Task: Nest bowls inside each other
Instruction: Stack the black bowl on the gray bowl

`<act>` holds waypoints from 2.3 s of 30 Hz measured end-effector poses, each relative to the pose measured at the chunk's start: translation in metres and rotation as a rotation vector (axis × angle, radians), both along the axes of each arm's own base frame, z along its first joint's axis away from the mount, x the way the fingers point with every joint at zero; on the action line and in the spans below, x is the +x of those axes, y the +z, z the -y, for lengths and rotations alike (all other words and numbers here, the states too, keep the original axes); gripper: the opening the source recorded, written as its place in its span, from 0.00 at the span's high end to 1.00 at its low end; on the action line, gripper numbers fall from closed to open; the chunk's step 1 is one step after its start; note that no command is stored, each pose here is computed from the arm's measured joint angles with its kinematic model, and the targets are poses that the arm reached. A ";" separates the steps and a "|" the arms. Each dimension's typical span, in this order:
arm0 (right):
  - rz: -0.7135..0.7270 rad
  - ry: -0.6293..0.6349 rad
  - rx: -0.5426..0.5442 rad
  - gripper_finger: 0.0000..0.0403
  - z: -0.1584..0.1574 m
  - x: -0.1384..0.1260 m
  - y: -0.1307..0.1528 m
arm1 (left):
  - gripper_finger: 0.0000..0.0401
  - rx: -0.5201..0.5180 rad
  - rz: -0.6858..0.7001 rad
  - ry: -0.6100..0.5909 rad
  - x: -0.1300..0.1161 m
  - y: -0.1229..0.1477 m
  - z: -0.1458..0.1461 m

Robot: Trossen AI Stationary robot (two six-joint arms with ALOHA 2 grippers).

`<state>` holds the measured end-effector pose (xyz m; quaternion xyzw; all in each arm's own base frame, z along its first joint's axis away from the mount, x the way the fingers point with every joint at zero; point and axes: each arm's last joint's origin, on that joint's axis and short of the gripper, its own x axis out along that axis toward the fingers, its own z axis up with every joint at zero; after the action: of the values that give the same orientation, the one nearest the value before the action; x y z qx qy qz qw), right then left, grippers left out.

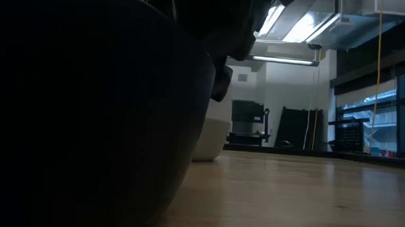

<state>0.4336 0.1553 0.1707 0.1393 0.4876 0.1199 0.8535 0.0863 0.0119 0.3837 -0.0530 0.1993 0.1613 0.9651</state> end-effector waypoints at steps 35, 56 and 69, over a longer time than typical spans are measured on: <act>-0.019 0.009 0.011 0.98 -0.001 0.001 -0.007 | 0.66 0.000 -0.007 0.000 0.000 -0.001 0.000; 0.196 0.081 -0.214 0.99 0.058 0.035 0.125 | 0.66 -0.001 -0.017 0.000 -0.001 -0.001 0.000; 0.142 -0.018 -0.398 0.99 0.129 0.013 0.188 | 0.66 -0.001 -0.018 0.000 -0.001 -0.002 0.000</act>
<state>0.4469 0.0267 0.3584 -0.0363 0.4390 0.0230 0.8975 0.0854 0.0119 0.3822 -0.0520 0.2082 0.1617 0.9632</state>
